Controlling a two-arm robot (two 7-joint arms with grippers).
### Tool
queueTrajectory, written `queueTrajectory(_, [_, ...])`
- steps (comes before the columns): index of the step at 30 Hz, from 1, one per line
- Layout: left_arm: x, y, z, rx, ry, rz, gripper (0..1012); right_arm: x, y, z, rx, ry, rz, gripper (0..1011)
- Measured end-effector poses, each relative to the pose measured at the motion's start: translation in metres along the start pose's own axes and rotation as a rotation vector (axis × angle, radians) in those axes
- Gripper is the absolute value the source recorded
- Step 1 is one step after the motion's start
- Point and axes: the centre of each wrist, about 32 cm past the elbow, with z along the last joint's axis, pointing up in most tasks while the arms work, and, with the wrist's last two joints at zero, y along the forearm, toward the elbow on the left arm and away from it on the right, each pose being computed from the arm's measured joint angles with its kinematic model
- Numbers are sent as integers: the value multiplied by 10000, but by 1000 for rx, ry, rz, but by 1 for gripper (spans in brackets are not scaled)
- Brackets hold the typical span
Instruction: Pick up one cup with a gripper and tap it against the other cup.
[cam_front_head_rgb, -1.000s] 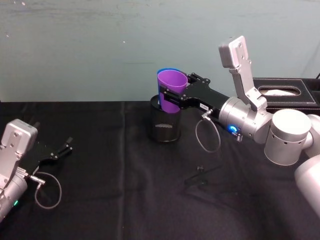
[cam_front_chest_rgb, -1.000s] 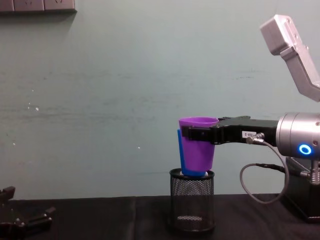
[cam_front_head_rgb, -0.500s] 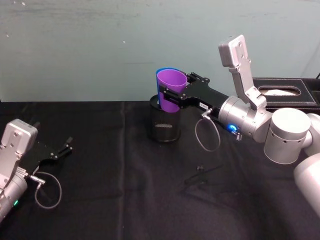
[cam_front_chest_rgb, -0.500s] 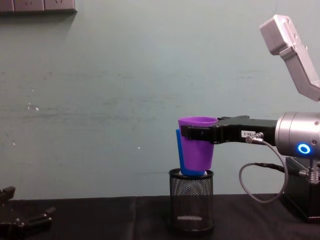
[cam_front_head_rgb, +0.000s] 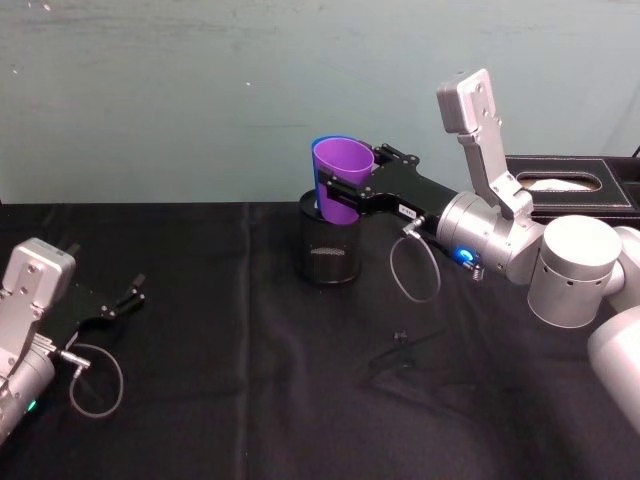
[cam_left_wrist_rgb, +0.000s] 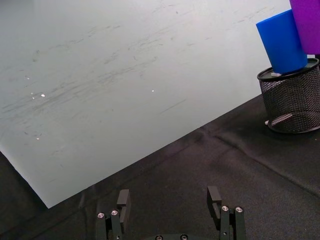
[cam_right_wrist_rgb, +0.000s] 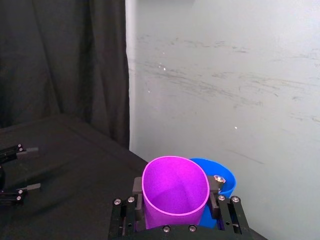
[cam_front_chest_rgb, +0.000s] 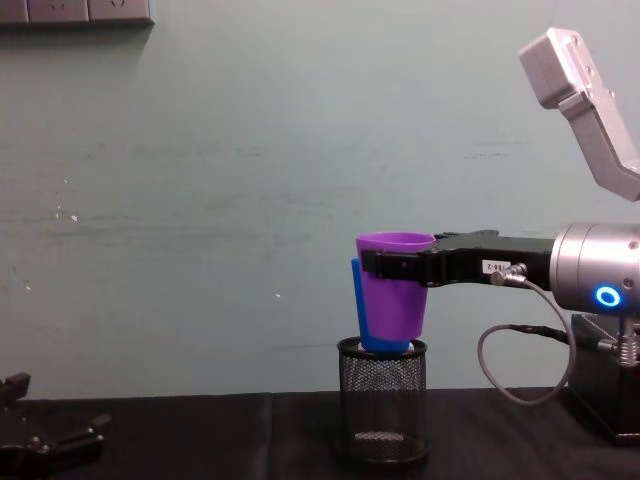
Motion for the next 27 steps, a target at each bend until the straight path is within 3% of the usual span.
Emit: queueTrajectory(27, [0,0,0,0,0,0,1000,-3,-3,-3,-2,0,-1,735])
